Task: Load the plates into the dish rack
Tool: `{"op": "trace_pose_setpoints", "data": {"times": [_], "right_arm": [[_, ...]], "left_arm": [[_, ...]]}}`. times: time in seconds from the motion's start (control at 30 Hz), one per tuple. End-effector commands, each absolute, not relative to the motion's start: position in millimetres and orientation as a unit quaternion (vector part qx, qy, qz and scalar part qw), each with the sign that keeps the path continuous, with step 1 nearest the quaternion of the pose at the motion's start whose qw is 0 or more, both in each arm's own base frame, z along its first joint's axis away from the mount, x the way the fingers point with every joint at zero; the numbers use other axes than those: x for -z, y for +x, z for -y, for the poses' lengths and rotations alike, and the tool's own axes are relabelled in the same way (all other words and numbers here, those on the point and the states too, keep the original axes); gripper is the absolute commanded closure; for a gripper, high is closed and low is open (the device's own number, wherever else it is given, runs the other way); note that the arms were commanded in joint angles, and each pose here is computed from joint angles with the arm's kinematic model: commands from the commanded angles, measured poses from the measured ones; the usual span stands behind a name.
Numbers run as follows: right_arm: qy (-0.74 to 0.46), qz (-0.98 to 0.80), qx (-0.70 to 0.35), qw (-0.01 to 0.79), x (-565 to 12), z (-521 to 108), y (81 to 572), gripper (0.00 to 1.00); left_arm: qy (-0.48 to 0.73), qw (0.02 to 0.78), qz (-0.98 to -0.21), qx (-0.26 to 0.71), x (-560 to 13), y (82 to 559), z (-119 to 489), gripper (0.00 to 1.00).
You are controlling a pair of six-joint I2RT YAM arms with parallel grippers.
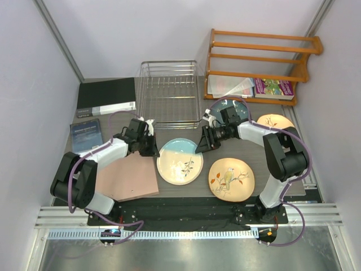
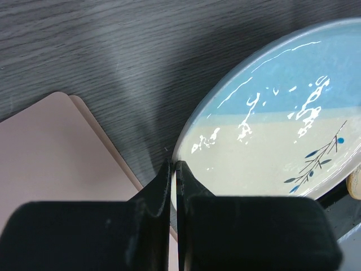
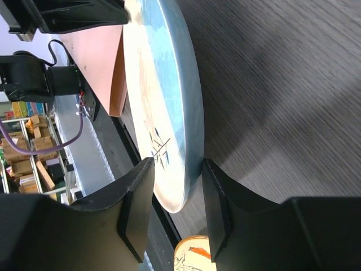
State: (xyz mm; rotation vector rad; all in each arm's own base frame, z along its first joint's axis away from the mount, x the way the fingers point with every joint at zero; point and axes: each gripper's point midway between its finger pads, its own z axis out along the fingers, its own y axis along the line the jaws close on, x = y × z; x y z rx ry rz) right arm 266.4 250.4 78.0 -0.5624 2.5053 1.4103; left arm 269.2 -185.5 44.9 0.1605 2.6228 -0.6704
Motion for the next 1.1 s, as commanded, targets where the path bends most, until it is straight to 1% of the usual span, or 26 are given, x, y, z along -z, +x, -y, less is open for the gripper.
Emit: {"op": "trace_pose_setpoints", "data": {"times": [0.0, 0.13, 0.27, 0.33, 0.53, 0.63, 0.67, 0.73, 0.77, 0.8, 0.83, 0.87, 0.93, 0.97, 1.0, 1.03, 1.07], "right_arm": [[-0.221, -0.818, -0.521, 0.107, -102, -277, 264, 0.56], [-0.222, -0.812, -0.529, 0.105, -106, -283, 262, 0.55], [-0.204, -0.792, -0.567, 0.097, -125, -291, 260, 0.56], [-0.202, -0.794, -0.563, 0.109, -127, -290, 263, 0.56], [-0.200, -0.799, -0.555, 0.112, -123, -290, 263, 0.60], [-0.204, -0.805, -0.546, 0.111, -121, -289, 263, 0.67], [-0.211, -0.809, -0.538, 0.108, -118, -287, 260, 0.74], [-0.216, -0.810, -0.534, 0.108, -118, -285, 258, 0.81], [-0.219, -0.812, -0.531, 0.106, -117, -283, 256, 0.90], [-0.221, -0.812, -0.530, 0.105, -118, -282, 255, 0.94], [-0.223, -0.813, -0.528, 0.105, -118, -281, 254, 0.98], [-0.220, -0.817, -0.525, 0.091, -117, -279, 249, 0.99], [-0.242, -0.814, -0.518, 0.099, -122, -277, 250, 0.99], [-0.241, -0.821, -0.511, 0.085, -122, -273, 244, 0.98], [-0.268, -0.814, -0.505, 0.104, -129, -271, 249, 0.99], [-0.272, -0.816, -0.499, 0.104, -135, -269, 250, 0.99], [-0.278, -0.821, -0.492, 0.088, -137, -261, 243, 0.99]], "left_arm": [[0.067, 0.262, -0.909, 0.316, -84, 295, 219, 1.00], [0.067, 0.265, -0.907, 0.320, -87, 297, 222, 1.00], [0.066, 0.266, -0.906, 0.324, -89, 297, 225, 1.00], [0.066, 0.266, -0.906, 0.324, -89, 298, 226, 1.00], [0.064, 0.272, -0.903, 0.327, -93, 301, 228, 1.00], [0.065, 0.274, -0.905, 0.320, -94, 303, 226, 1.00], [0.065, 0.275, -0.905, 0.317, -94, 303, 225, 1.00], [0.064, 0.278, -0.909, 0.303, -93, 303, 220, 1.00], [0.064, 0.281, -0.910, 0.299, -94, 304, 219, 1.00], [0.064, 0.283, -0.911, 0.294, -94, 305, 216, 1.00], [0.066, 0.292, -0.911, 0.283, -96, 307, 213, 0.98], [0.065, 0.291, -0.914, 0.277, -96, 306, 210, 0.90], [0.072, 0.296, -0.915, 0.265, -99, 307, 203, 0.82], [0.072, 0.295, -0.917, 0.258, -104, 306, 195, 0.70], [0.076, 0.304, -0.915, 0.255, -113, 310, 191, 0.65], [0.081, 0.308, -0.914, 0.251, -121, 311, 185, 0.63], [0.094, 0.328, -0.908, 0.242, -134, 315, 174, 0.59]]}}
